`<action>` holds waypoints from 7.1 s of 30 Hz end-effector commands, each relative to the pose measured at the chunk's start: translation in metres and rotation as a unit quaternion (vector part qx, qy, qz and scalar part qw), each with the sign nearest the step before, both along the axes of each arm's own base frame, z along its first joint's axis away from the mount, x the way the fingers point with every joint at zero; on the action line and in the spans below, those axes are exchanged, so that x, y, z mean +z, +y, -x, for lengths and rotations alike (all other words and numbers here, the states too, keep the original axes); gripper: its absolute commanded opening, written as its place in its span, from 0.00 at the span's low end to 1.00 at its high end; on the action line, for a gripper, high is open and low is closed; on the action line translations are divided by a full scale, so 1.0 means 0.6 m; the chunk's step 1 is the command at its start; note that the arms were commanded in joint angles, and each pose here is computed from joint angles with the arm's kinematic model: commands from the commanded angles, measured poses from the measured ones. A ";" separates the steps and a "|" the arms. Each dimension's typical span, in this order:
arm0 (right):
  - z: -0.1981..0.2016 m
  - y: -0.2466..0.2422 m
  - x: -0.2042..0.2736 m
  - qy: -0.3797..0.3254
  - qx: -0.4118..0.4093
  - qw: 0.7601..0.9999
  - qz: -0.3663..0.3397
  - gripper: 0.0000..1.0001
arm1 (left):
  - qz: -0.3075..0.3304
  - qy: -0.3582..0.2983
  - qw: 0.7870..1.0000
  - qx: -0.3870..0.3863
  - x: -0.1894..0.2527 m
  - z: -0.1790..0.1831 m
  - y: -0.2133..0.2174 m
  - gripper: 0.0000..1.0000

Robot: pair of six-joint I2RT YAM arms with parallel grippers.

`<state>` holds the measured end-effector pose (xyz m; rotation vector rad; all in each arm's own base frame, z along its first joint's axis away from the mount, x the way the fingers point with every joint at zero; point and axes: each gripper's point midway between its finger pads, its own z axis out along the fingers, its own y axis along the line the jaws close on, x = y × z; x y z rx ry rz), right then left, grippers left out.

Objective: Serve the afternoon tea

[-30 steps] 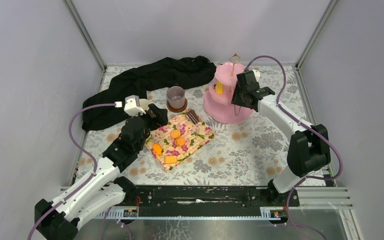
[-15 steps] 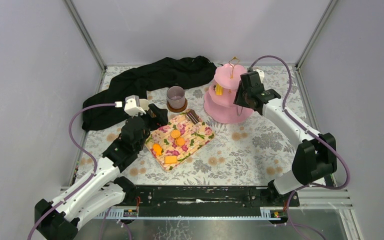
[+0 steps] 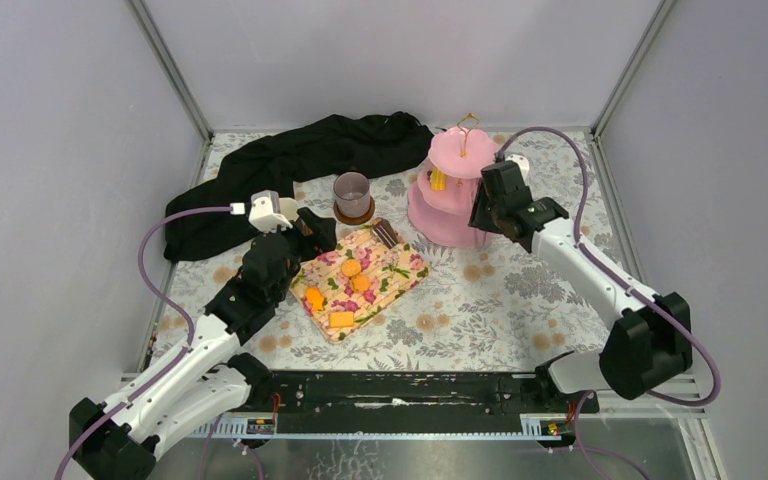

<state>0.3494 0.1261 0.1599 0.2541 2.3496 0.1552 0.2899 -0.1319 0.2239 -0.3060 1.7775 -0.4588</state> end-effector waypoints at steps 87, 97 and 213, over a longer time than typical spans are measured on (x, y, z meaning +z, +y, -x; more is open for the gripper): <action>0.070 0.329 -0.151 0.084 0.273 0.951 0.117 0.46 | 0.023 -0.024 0.999 0.012 0.022 -0.019 0.010 0.92; 0.074 0.330 -0.167 0.096 0.274 0.950 0.118 0.46 | 0.023 -0.024 0.999 0.013 0.022 -0.019 0.011 0.92; 0.032 0.099 0.022 0.036 0.062 0.995 0.064 0.11 | 0.031 -0.024 0.999 0.007 0.023 -0.019 0.007 0.92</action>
